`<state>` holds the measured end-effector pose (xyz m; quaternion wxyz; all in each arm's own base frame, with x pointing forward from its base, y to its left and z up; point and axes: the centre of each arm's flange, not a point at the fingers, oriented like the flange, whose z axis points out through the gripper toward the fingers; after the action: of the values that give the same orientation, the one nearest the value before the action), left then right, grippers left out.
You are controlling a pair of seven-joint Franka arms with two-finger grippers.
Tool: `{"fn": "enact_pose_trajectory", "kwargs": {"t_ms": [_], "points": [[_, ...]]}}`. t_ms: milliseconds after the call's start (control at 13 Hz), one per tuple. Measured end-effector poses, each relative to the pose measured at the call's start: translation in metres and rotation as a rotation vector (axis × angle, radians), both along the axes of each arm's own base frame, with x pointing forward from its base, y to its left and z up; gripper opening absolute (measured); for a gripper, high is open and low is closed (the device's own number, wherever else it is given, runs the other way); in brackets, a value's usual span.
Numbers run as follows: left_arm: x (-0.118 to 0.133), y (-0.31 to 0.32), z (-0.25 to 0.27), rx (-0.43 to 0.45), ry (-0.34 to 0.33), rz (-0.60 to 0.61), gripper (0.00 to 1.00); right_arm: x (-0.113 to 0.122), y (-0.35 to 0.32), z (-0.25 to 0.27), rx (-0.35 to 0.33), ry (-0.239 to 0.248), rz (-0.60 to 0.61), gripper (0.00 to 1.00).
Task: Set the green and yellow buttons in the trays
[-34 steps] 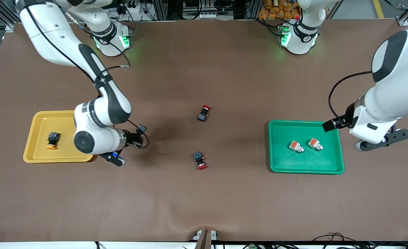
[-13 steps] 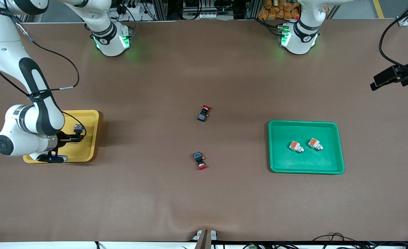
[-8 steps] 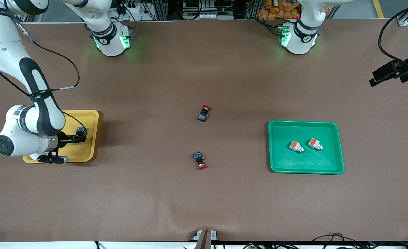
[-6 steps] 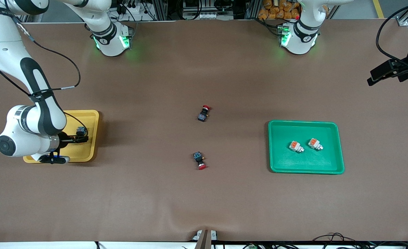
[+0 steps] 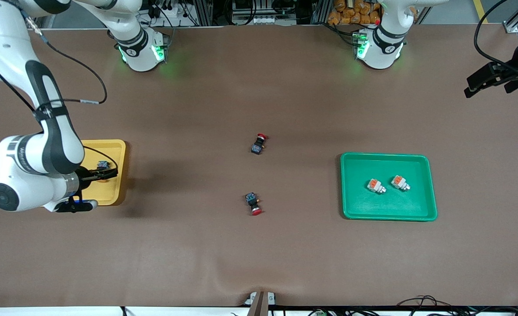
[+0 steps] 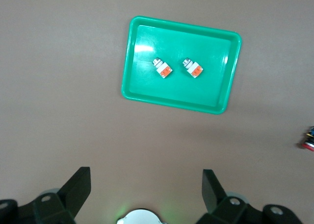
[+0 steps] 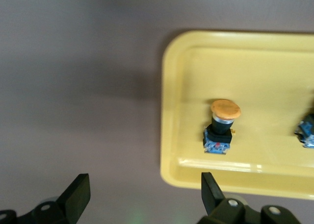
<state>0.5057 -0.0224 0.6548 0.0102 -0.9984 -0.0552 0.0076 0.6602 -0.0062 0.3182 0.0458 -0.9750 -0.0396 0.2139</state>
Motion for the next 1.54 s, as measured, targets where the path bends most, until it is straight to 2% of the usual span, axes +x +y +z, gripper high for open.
{"fn": "enact_pose_trajectory", "kwargs": {"t_ms": [308,462,538,692,923,1077,1538], "points": [[-0.003,-0.004,-0.001,0.004,-0.013,-0.007,1.00,0.008,0.036,0.107,0.046,-0.035,0.085,1.00],[-0.004,-0.004,0.001,0.004,-0.016,-0.009,1.00,0.005,0.032,0.136,0.042,-0.045,0.086,1.00],[-0.004,-0.004,0.001,0.004,-0.016,-0.008,1.00,0.004,0.033,0.151,0.039,-0.068,0.088,1.00],[-0.004,-0.003,0.000,0.004,-0.014,-0.007,1.00,-0.006,0.044,0.190,0.011,-0.118,0.060,1.00],[-0.004,-0.003,-0.003,0.005,-0.006,-0.007,1.00,-0.032,0.084,0.243,-0.076,-0.160,-0.053,1.00],[-0.004,-0.003,-0.005,0.005,-0.003,-0.007,1.00,-0.043,0.089,0.259,-0.101,-0.171,-0.079,1.00],[-0.007,-0.006,-0.013,0.007,0.015,-0.013,1.00,-0.056,0.058,0.278,-0.107,-0.181,-0.140,1.00]]}}
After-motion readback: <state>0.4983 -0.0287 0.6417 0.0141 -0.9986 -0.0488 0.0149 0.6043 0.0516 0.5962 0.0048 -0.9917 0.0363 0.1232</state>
